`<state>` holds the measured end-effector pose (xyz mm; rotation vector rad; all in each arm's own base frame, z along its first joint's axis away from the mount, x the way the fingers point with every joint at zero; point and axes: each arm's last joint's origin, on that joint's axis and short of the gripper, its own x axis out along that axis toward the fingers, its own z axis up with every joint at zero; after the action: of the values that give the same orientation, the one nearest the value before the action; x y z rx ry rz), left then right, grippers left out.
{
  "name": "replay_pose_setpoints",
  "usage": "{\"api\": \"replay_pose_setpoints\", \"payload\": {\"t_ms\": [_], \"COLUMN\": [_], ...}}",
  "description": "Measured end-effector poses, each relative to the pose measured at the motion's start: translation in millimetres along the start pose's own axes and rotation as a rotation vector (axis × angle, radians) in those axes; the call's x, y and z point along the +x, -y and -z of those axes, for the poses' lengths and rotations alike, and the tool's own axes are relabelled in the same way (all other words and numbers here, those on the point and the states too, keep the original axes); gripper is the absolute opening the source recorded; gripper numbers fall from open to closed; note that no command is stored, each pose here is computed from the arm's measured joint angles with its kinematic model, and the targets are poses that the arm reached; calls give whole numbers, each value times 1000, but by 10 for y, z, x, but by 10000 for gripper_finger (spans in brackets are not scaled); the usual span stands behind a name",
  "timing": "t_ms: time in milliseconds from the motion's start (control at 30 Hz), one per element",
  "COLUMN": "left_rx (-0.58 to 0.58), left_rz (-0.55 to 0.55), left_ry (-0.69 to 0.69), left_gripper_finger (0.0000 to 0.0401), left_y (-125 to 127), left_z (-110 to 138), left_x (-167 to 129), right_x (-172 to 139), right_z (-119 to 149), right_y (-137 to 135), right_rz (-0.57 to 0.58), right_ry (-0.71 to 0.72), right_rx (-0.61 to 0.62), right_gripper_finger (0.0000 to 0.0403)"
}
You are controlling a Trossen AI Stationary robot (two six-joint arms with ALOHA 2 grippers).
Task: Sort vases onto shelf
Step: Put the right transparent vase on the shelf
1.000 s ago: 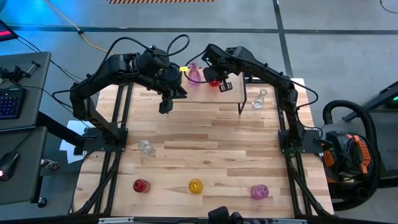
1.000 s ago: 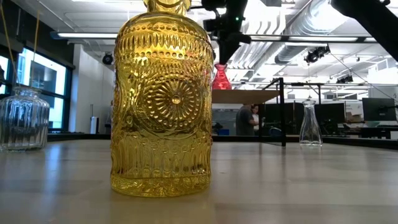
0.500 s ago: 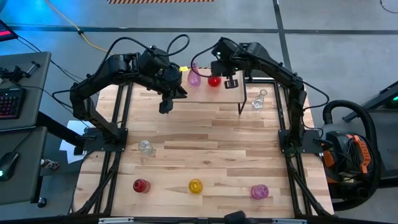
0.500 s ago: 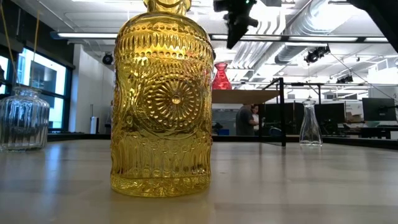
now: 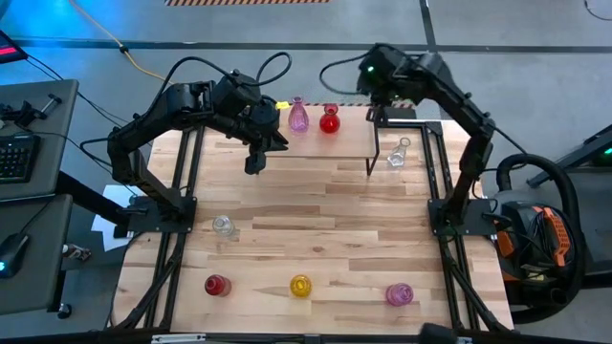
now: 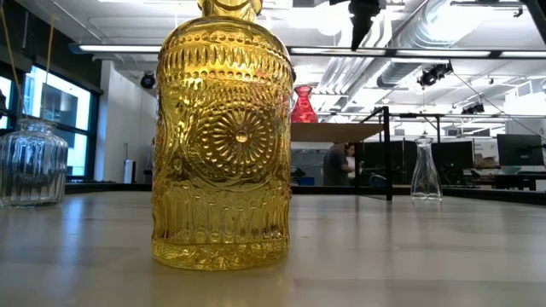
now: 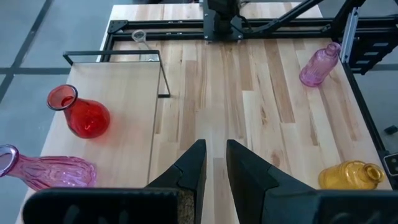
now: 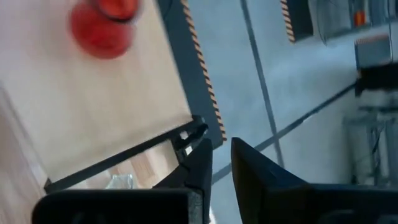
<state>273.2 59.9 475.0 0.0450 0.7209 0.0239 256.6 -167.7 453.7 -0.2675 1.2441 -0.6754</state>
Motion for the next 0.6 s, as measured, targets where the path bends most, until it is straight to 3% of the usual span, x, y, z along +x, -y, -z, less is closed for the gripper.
{"api": "replay_pose_setpoints", "payload": {"t_ms": [267,433,600], "left_rx": [-4,-8,-13], "left_rz": [8,12,16], "left_ry": [-40,-63,-89], "left_gripper_finger": [55,55,55], "left_y": [7,12,17], "left_z": [39,61,86], "left_x": [-1,-2,-4], "right_x": [-84,-52,-137], "right_z": [258,355,446], "right_y": [305,437,493], "right_rz": [-56,-148,-238], "right_ry": [34,52,103], "right_rx": [239,394,457], "right_gripper_finger": [71,73,73]}}
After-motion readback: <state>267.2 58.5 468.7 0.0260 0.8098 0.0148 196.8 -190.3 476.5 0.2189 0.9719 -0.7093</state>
